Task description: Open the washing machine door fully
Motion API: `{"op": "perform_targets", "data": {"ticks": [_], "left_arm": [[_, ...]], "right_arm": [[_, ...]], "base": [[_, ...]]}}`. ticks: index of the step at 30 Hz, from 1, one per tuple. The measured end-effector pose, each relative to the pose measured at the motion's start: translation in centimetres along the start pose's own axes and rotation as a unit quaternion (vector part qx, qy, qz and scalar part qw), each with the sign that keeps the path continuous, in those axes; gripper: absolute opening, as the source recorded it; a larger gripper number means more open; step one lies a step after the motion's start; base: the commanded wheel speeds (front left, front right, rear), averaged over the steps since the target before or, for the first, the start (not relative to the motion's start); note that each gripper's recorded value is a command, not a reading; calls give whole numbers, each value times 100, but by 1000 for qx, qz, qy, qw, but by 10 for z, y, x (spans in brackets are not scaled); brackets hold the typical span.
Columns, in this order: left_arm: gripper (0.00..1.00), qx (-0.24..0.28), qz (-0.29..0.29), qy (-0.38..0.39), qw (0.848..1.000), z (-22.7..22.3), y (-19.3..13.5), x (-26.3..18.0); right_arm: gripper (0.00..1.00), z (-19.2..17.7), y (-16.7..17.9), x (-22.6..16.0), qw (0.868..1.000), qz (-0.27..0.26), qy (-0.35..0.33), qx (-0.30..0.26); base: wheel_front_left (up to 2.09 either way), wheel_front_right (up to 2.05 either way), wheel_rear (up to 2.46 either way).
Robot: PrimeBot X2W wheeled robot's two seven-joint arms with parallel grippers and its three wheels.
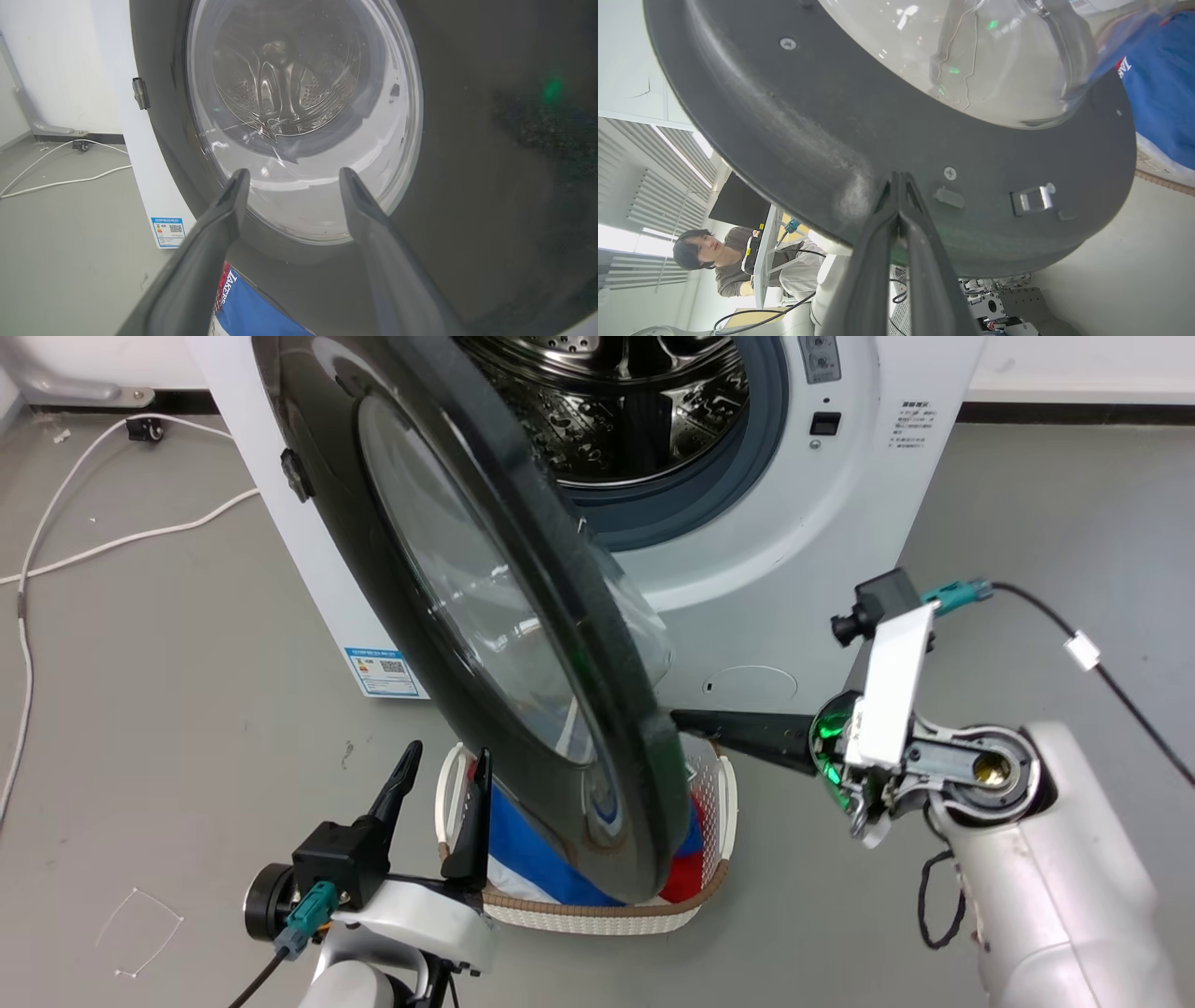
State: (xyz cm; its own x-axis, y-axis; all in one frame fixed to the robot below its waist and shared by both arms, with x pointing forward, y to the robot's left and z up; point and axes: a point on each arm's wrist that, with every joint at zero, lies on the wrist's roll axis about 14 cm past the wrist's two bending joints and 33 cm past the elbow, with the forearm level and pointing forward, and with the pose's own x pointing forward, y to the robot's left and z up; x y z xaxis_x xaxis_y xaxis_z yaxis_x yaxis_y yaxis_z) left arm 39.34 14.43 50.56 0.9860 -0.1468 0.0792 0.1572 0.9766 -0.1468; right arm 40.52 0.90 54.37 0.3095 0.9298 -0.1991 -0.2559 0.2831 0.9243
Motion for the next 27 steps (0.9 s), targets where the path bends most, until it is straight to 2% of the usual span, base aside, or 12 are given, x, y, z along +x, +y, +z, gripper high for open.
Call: {"op": "perform_targets", "data": {"ticks": [4, 7, 12, 16, 19, 20, 21, 22, 25, 27], "left_arm": [[100, -2, -1, -2, 1000, 2, -2, -2], [100, -4, 0, -3, 1000, 2, -2, -3], [100, -5, 0, -4, 1000, 3, -3, -3], [100, -5, 0, -5, 1000, 4, -4, -4], [100, -6, 2, -3, 1000, 2, -3, -7], [100, -6, 2, -3, 1000, 3, -3, -7], [100, -5, 2, -3, 1000, 3, -3, -9], [100, -5, 3, -3, 1000, 3, -3, -10], [100, -5, 4, -1, 1000, 2, -3, -14], [100, -5, 4, -3, 1000, 3, -3, -15]], "right_arm": [[0, -10, 6, 6, 1000, 11, -2, -3], [0, -8, 7, 8, 999, 7, -29, -12], [0, 8, -1, 0, 993, -7, -120, -13], [0, 31, -8, -21, 974, -25, -223, -22], [0, 44, -16, -46, 952, -45, -301, -35], [6, 48, -20, -57, 942, -54, -329, -39], [49, 51, -25, -68, 932, -68, -353, -47], [100, 52, -32, -79, 922, -87, -372, -63], [100, 50, -44, -109, 892, -117, -431, -75], [100, 47, -51, -126, 873, -145, -454, -105]], "base": [[0, 0, 0], [0, 0, 0], [0, 0, 0], [0, 0, 0], [0, 0, 0], [0, 0, 0], [0, 0, 0], [0, 0, 0], [0, 0, 0], [0, 0, 0]]}}
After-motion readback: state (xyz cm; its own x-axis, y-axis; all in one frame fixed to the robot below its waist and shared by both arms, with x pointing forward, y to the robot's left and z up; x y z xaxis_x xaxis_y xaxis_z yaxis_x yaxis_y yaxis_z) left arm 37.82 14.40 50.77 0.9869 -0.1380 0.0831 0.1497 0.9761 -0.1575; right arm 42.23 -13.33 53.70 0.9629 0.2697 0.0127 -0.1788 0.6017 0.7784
